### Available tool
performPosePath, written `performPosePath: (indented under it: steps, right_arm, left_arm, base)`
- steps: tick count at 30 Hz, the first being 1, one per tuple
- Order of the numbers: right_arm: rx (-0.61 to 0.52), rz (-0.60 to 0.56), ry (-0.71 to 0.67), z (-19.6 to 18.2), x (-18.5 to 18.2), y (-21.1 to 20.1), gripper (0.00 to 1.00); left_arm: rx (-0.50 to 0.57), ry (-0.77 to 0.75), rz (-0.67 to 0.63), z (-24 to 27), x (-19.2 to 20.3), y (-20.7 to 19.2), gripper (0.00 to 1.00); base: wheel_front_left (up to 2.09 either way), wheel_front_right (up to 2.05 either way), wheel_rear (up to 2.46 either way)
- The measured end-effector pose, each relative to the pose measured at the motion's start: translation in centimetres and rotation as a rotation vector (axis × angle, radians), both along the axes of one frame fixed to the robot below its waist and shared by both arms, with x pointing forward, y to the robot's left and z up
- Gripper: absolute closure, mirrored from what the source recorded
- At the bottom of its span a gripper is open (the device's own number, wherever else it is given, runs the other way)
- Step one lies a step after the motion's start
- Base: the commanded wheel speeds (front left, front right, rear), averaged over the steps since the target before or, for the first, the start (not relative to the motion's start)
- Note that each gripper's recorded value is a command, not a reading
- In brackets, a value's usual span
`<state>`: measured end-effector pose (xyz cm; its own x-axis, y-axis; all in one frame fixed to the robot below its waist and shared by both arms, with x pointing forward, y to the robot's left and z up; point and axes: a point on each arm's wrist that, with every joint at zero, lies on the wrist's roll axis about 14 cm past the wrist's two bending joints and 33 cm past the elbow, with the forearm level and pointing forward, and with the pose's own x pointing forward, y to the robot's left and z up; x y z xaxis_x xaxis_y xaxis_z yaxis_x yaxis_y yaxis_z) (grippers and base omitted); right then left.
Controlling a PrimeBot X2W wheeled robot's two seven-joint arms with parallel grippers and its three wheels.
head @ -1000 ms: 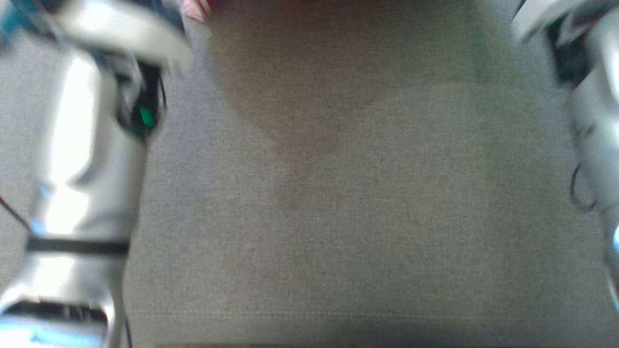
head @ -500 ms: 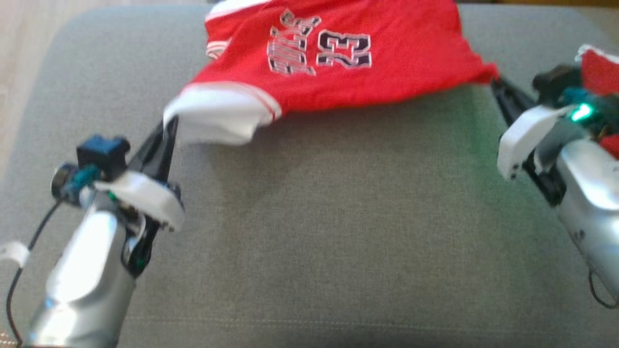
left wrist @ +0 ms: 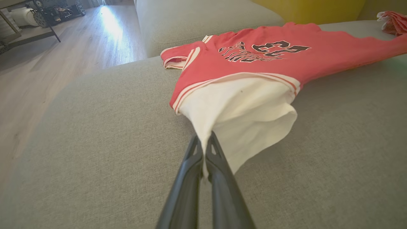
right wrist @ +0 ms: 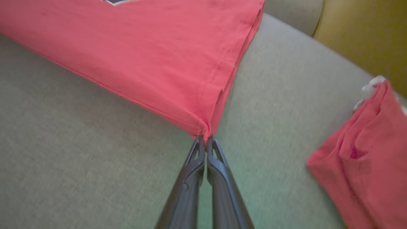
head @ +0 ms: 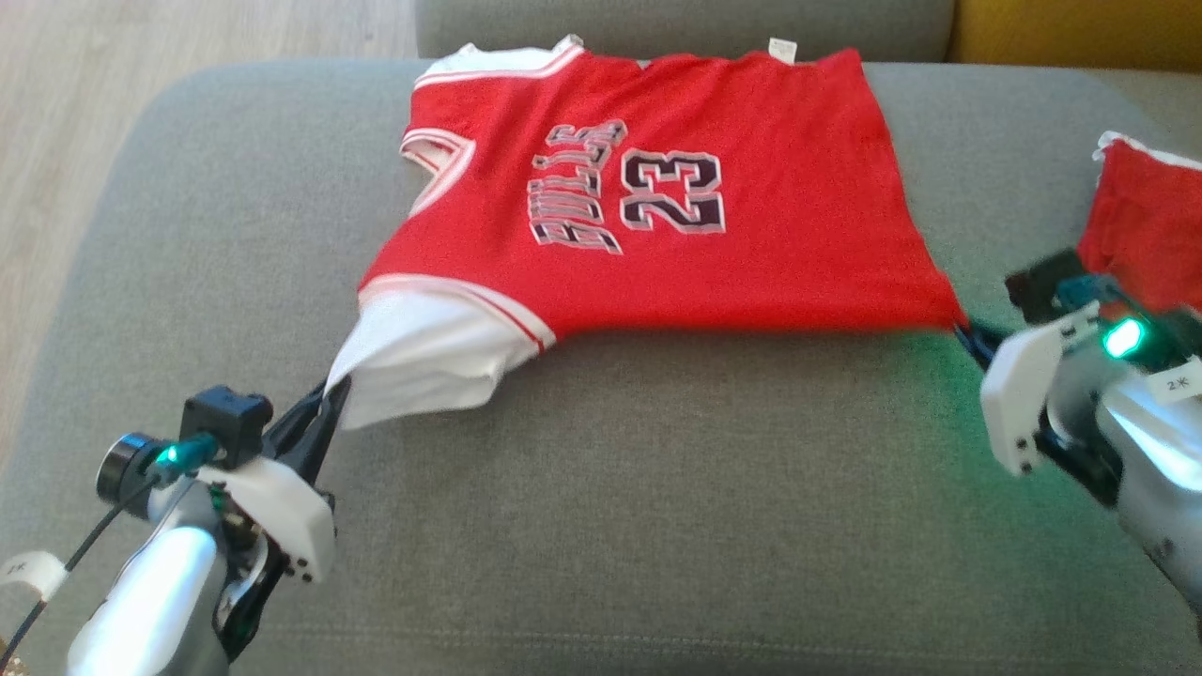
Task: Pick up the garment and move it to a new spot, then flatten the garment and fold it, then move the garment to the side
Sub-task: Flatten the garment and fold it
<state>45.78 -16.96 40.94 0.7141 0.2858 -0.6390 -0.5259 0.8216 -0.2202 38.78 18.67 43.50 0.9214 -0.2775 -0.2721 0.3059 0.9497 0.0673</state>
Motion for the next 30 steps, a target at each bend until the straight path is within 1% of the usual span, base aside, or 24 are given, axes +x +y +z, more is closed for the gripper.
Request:
performPosePath:
  steps: [3, 6, 9, 11, 18, 21, 26, 27, 28, 30]
  right_arm:
    - [-0.028, -0.048, 0.132, -1.7, -2.4, -1.4, 1.00]
    - [0.021, -0.081, 0.213, -2.4, -4.4, -1.5, 1.00]
    - [0.052, -0.099, 0.264, -2.2, -5.5, -1.5, 1.00]
    - [0.070, -0.098, 0.294, -2.0, -6.3, -1.4, 1.00]
    - [0.094, -0.091, 0.408, -2.2, -9.7, -1.9, 1.00]
    - [0.079, -0.075, 0.455, -2.2, -11.0, -2.2, 1.00]
    - [0.087, -0.077, 0.524, -2.1, -12.4, -2.4, 1.00]
    - [0.074, -0.075, 0.538, -2.2, -12.9, -2.7, 1.00]
    - [0.049, -0.068, 0.565, -2.6, -13.8, -3.2, 1.00]
    - [0.045, -0.069, 0.588, -2.8, -14.4, -3.4, 1.00]
  left_arm:
    - [0.027, 0.008, -0.019, 0.0, -0.6, 0.1, 1.00]
    - [0.030, 0.006, -0.035, 0.2, -1.2, -0.3, 1.00]
    - [0.041, 0.033, -0.053, -0.2, -2.1, -0.6, 1.00]
    - [0.049, 0.081, -0.049, -1.0, -3.0, -0.3, 1.00]
    - [0.044, 0.179, -0.056, -2.4, -6.4, 0.3, 1.00]
    - [0.025, 0.214, -0.052, -2.7, -7.7, 0.6, 1.00]
    - [0.015, 0.275, -0.051, -3.2, -9.9, 1.0, 1.00]
    - [0.002, 0.291, -0.051, -3.2, -10.4, 0.9, 1.00]
    - [-0.034, 0.336, -0.044, -3.6, -11.5, 0.7, 1.00]
    - [-0.064, 0.366, -0.041, -3.8, -12.4, 0.6, 1.00]
  base:
    - [0.00, 0.00, 0.00]
    - [0.00, 0.00, 0.00]
    - [0.00, 0.00, 0.00]
    - [0.00, 0.00, 0.00]
    - [0.00, 0.00, 0.00]
    - [0.00, 0.00, 0.00]
    - [0.00, 0.00, 0.00]
    - [0.00, 0.00, 0.00]
    - [0.00, 0.00, 0.00]
    - [0.00, 0.00, 0.00]
